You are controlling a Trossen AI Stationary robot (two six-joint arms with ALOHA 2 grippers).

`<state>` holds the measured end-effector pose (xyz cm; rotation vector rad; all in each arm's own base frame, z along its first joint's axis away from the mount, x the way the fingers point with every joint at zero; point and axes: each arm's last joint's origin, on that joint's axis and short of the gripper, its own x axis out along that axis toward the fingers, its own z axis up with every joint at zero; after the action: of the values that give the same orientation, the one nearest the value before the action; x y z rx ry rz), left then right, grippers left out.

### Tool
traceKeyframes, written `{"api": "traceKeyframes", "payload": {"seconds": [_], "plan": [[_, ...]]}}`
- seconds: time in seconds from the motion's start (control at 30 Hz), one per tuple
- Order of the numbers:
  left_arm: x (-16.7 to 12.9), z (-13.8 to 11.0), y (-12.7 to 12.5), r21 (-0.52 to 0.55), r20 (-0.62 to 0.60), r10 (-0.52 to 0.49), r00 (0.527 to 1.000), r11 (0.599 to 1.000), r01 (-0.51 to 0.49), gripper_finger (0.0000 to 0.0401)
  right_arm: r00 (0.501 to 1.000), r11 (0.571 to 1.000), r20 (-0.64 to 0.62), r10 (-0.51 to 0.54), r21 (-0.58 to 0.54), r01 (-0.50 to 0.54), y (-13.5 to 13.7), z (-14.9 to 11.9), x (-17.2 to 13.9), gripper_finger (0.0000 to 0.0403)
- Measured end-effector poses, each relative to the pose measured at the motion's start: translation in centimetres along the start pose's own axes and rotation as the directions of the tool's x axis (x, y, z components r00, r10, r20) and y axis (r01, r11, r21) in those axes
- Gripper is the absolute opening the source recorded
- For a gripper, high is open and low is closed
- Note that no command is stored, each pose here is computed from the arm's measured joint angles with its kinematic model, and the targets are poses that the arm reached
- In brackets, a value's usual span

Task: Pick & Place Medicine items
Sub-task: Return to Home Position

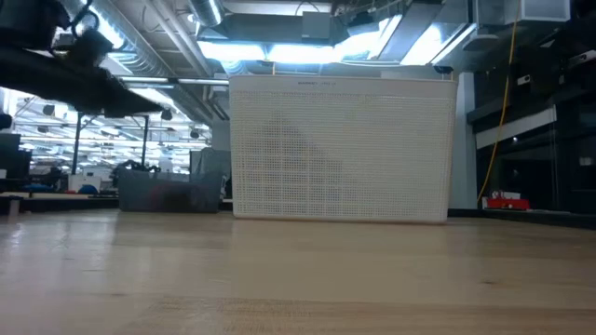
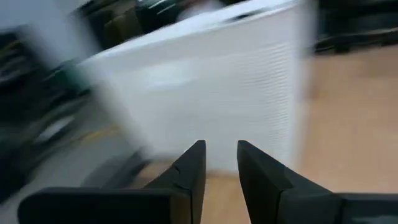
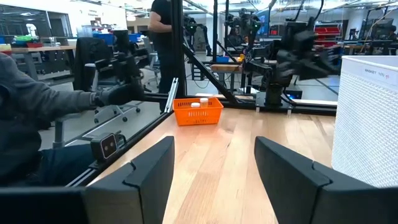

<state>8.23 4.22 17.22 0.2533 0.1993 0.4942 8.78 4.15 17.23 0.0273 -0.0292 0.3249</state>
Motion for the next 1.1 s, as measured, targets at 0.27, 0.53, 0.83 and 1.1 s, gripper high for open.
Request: {"api": "traceKeyframes", "payload": {"seconds": [0.27,0.53,0.83,1.1], "plan": [[0.09,-0.11,0.86,-0.062,-0.074,0.274,0.959,0.958,-0.279,0.0088,1.000,1.000,-0.001,0.000,0.000,0.000,0.00,-0.01,0.00,0.0224],[0.10,0.03,0.90,-0.070,-0.055,0.281,0.958,0.956,-0.284,0.0088,1.000,1.000,-0.001,0.000,0.000,0.000,0.00,-0.01,0.00,0.0224],[0.10,0.07,0.91,-0.072,-0.052,0.281,0.958,0.956,-0.285,0.0088,1.000,1.000,-0.001,0.000,0.000,0.000,0.00,-0.01,0.00,0.0224],[0.10,0.08,0.92,-0.072,-0.051,0.282,0.958,0.956,-0.285,0.0088,1.000,1.000,-0.001,0.000,0.000,0.000,0.00,-0.01,0.00,0.0224]]}}
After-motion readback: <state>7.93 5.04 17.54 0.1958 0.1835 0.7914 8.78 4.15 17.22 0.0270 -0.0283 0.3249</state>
